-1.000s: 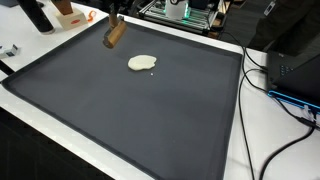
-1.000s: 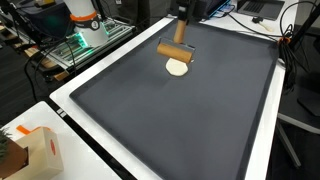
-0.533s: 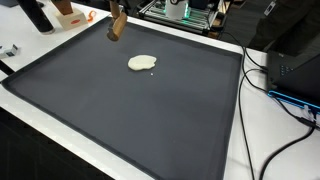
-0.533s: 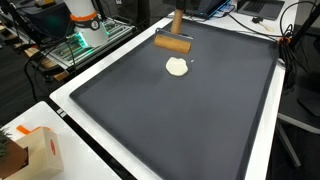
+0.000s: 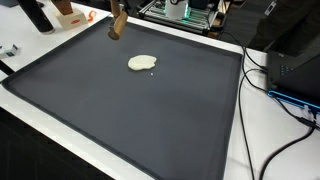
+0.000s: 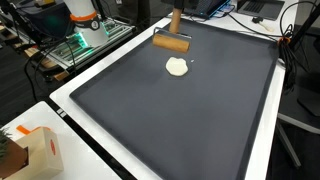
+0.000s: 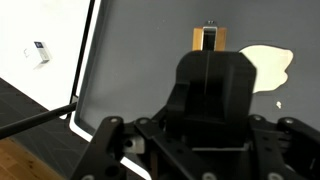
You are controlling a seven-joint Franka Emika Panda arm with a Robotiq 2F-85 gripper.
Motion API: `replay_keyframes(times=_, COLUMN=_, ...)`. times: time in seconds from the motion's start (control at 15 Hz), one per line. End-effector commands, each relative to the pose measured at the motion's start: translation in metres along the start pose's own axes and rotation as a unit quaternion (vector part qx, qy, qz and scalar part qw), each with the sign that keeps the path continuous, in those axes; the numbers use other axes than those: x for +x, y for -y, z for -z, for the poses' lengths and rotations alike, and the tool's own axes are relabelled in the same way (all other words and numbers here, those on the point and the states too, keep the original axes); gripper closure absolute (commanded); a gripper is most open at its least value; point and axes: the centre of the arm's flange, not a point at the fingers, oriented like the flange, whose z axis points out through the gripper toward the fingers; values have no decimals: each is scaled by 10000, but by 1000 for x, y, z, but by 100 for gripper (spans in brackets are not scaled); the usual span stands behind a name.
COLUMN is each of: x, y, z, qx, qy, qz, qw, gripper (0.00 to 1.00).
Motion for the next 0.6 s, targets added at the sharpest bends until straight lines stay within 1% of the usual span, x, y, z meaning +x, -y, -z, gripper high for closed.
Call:
replay_keyframes(times=0.0, x=3, y=9, z=-4, qx=49, qy=-325, qz=763, qw=9965, gripper=77)
replay_keyframes(times=0.13, x=6, y=24, z=-10, qx=-13, qy=-473, qz=1291, qw=9905, gripper=77)
replay_keyframes(times=0.27, x=7, y=36, z=-21, qx=84, qy=-662, qz=1805, qw=9813, gripper=77)
replay_keyframes(times=0.4, x=5, y=48, z=-30, qx=131, qy=-882, qz=2316, qw=9687, gripper=77)
replay_keyframes(times=0.53, x=3, y=56, z=-38, qx=151, qy=-1131, qz=2797, qw=9533, gripper=77)
